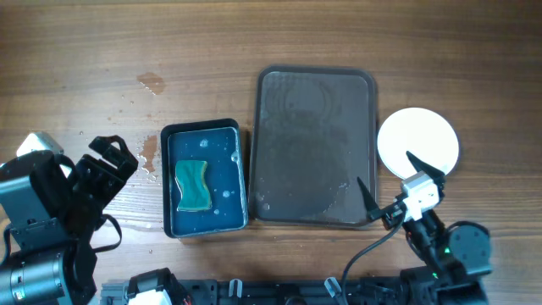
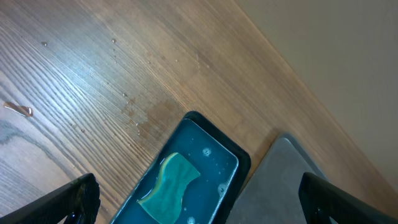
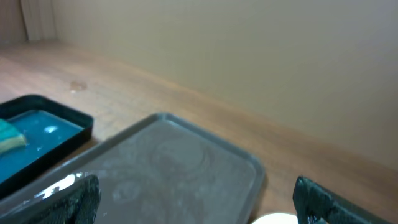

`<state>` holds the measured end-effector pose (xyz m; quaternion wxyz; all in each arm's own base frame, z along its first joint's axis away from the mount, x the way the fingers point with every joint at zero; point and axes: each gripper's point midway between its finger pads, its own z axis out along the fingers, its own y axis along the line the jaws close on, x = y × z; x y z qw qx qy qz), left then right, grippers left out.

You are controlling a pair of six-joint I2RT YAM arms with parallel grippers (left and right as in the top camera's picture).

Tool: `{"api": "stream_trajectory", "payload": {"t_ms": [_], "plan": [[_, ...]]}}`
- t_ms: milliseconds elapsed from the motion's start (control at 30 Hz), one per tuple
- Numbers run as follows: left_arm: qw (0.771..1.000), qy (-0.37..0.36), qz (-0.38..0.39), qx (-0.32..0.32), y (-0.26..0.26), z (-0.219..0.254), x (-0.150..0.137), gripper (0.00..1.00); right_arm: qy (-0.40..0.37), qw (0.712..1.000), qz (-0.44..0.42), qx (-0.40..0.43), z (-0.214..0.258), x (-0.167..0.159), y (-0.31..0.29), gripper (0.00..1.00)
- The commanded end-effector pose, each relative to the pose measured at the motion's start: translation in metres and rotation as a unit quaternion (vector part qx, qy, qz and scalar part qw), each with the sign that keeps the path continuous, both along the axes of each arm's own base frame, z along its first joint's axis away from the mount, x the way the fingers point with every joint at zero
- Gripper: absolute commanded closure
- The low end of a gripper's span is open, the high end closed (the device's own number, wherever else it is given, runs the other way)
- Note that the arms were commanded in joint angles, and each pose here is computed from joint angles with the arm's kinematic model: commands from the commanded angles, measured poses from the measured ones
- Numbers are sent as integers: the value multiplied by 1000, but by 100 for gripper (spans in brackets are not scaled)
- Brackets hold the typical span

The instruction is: Clean dirty plates on tray and stack at the side

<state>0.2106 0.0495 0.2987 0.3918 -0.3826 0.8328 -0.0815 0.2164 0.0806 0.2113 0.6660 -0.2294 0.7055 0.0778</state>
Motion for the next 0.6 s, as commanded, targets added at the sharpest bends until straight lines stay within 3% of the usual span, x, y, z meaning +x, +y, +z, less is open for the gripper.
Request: {"api": "stream_trajectory", "payload": {"t_ms": [0, 100, 567], "plan": [[1000, -9, 5, 0, 2, 6, 0, 0, -49, 999, -8, 5, -11, 7, -2, 0], [1000, -9, 5, 0, 2, 6, 0, 0, -99, 995, -8, 11, -14, 14, -1, 0], [1000, -9, 5, 0, 2, 6, 0, 0, -57, 998, -8, 4, -34, 16, -1, 0]]}}
